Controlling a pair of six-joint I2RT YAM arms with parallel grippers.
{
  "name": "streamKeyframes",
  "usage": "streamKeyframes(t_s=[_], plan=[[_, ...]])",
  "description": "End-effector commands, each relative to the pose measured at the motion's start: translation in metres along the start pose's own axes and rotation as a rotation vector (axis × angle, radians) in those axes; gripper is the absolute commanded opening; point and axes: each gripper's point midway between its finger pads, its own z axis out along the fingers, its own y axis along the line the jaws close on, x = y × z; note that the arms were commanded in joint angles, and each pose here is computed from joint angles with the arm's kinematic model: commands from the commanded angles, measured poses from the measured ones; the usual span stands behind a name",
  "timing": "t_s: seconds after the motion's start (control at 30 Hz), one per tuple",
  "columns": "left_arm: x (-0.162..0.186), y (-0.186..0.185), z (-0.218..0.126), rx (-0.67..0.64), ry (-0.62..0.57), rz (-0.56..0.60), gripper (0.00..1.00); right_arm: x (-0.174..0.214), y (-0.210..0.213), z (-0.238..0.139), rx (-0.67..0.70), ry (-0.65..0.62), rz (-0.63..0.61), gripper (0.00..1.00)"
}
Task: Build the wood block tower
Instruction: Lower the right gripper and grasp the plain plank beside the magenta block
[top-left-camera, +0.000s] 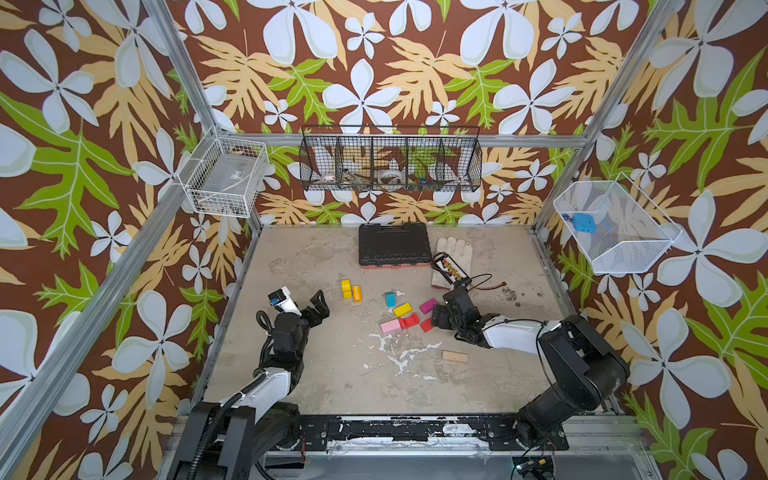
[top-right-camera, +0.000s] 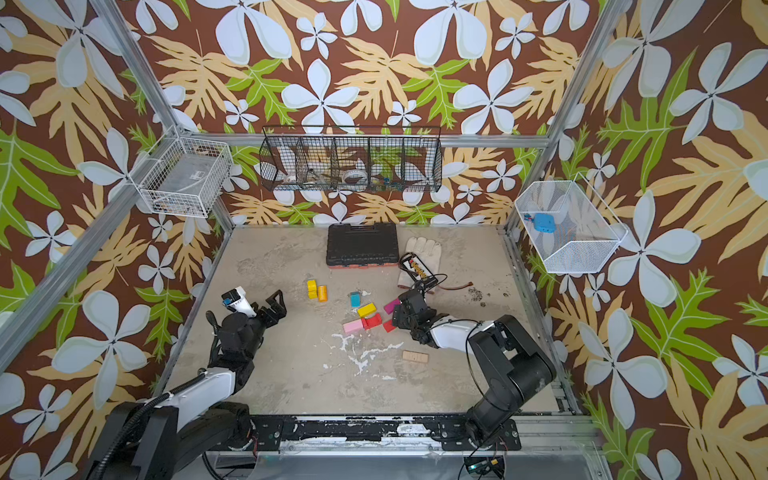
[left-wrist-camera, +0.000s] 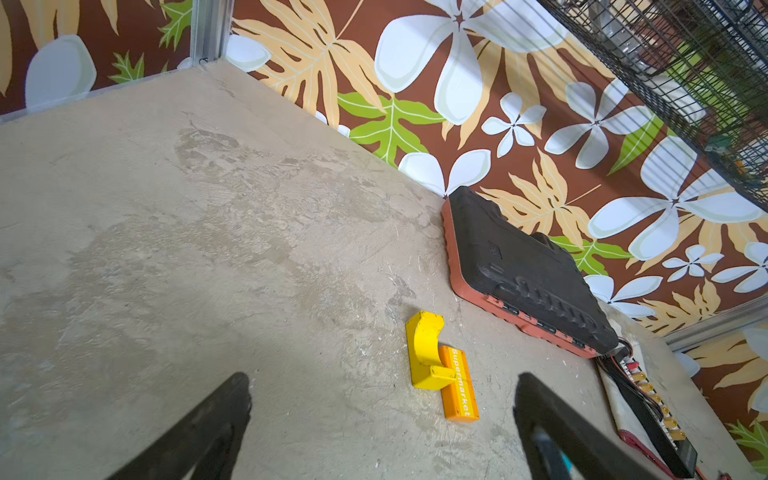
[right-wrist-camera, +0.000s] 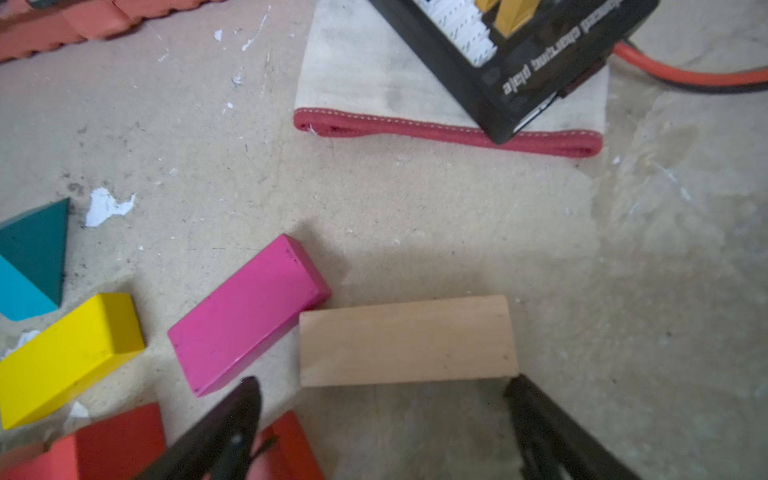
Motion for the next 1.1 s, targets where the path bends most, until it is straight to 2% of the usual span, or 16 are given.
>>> streamKeyframes(t_s=[0.0, 0.27, 0.33, 0.77, 0.83, 1.07], plan=[[-0.006, -0.004, 0.0, 0.016, -0.023, 0.004, 1.0, 0.009, -0.007, 0.002, 0.047, 0.045, -0.036, 1.0], [-0.006, -0.004, 0.0, 0.015, -0.025, 0.004, 1.0, 0.009, -0.015, 0.013, 0.131, 0.062, -0.061, 1.0], [-0.006, -0.004, 0.0, 0.016, -0.024, 0.004, 1.0, 0.011, -0.017, 0.014, 0.147, 0.066, -0.065, 0.97], [-0.006, -0.005, 0.0, 0.017, -0.024, 0.004, 1.0, 0.013, -0.019, 0.016, 0.164, 0.086, -0.072, 0.6], [-0.006, -0.005, 0.0, 0.018, -0.023, 0.004, 1.0, 0.009, -0.022, 0.007, 0.173, 0.063, -0.047, 0.56], [-0.004, -0.007, 0.0, 0.034, -0.013, 0.006, 1.0, 0.014, -0.037, -0.046, 0.12, -0.036, 0.079, 0.51]])
